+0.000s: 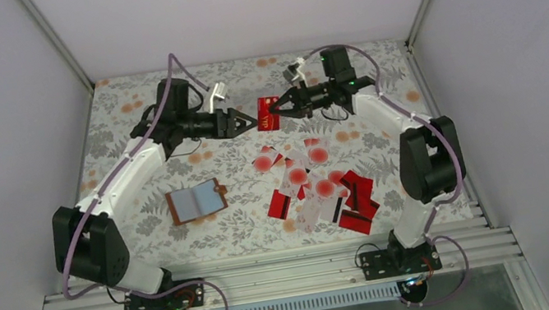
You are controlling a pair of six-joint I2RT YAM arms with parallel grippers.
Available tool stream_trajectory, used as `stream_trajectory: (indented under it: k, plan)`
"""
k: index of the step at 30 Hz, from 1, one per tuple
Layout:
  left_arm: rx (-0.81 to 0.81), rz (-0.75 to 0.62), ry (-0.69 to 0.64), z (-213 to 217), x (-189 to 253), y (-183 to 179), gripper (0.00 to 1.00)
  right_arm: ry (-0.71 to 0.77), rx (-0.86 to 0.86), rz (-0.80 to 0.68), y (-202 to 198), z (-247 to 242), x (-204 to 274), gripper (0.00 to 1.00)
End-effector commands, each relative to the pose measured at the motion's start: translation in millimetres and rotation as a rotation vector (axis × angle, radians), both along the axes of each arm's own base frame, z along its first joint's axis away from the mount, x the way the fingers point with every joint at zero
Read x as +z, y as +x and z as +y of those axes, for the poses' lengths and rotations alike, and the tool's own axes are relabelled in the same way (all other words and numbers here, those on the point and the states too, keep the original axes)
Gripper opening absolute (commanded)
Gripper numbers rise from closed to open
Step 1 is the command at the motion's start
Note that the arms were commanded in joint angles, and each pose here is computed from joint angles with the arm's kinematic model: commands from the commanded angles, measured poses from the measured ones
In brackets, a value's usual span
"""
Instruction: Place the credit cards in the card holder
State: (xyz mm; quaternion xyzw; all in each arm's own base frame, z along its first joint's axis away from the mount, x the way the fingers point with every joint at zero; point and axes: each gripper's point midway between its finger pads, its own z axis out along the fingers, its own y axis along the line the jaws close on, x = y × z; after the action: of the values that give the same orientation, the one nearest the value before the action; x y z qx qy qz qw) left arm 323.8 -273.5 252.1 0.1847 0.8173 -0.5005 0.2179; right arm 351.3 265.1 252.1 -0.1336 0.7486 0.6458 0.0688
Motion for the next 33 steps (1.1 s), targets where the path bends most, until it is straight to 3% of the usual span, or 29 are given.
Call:
stream_trajectory:
  k: [1,11,18,33]
  plan:
    - [-0.052,-0.061,-0.151,6,41,-12,0.67,0.048,0.095,-0.036,-21,25,37,0.04]
    - [-0.033,-0.07,-0.25,30,62,-23,0.49,0.089,0.183,-0.09,-35,53,74,0.04]
    - [-0.047,-0.072,-0.307,33,79,-31,0.47,0.101,0.238,-0.111,-47,72,85,0.04]
    - [-0.043,-0.091,-0.326,36,96,-36,0.09,0.114,0.292,-0.142,-57,93,92,0.04]
